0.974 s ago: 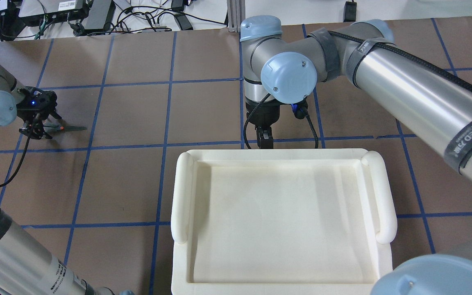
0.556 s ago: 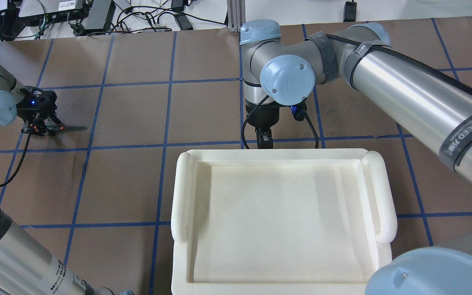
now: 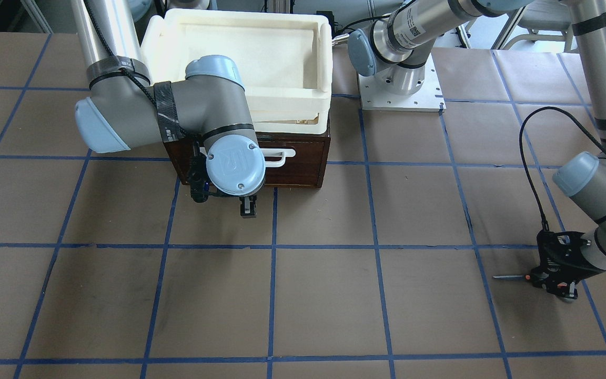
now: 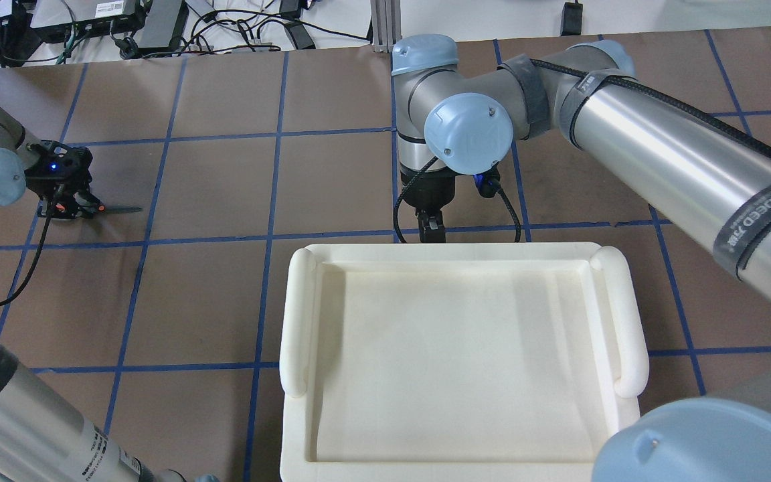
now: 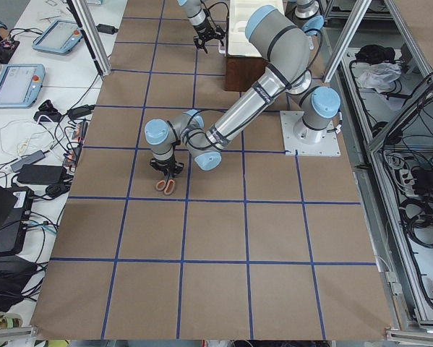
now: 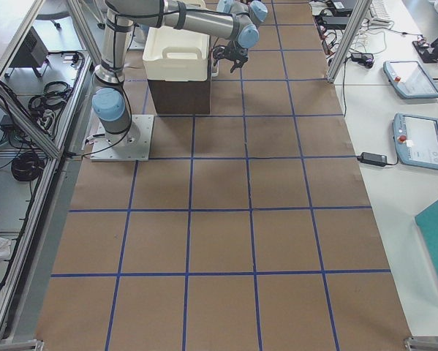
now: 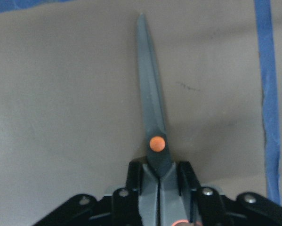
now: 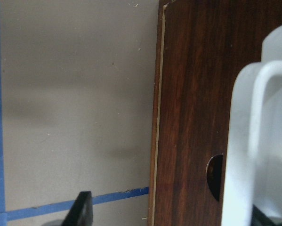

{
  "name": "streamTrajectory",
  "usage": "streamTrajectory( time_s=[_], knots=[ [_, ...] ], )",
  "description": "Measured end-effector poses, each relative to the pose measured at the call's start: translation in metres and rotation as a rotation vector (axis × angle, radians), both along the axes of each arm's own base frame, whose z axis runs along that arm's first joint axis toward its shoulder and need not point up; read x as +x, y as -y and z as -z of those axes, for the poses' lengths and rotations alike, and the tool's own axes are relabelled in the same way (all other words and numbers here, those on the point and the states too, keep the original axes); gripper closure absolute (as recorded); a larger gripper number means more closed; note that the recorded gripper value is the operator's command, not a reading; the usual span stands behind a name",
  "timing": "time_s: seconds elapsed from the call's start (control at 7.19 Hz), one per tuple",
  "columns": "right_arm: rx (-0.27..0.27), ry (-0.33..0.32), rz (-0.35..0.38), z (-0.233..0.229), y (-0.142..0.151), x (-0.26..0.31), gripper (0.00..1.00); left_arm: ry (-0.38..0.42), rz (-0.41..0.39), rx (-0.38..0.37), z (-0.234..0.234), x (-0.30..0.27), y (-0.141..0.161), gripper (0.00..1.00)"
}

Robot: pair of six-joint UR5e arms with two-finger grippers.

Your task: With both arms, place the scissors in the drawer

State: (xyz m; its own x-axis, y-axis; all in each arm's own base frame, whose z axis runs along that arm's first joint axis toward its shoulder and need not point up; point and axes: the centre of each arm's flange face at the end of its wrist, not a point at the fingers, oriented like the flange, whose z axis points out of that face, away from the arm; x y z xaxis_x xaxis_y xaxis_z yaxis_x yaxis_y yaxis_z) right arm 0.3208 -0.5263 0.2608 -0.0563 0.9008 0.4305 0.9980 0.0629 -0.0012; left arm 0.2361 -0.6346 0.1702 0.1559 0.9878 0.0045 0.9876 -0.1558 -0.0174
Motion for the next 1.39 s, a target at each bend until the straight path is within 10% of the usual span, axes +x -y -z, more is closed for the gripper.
streamTrajectory(
  time_s=[1.39],
  knots=[
    [-0.202, 0.103, -0.163, -0.025, 0.035, 0.008, 0.00, -0.004, 0.001, -0.035, -0.116, -0.065, -0.004, 1.00]
  ],
)
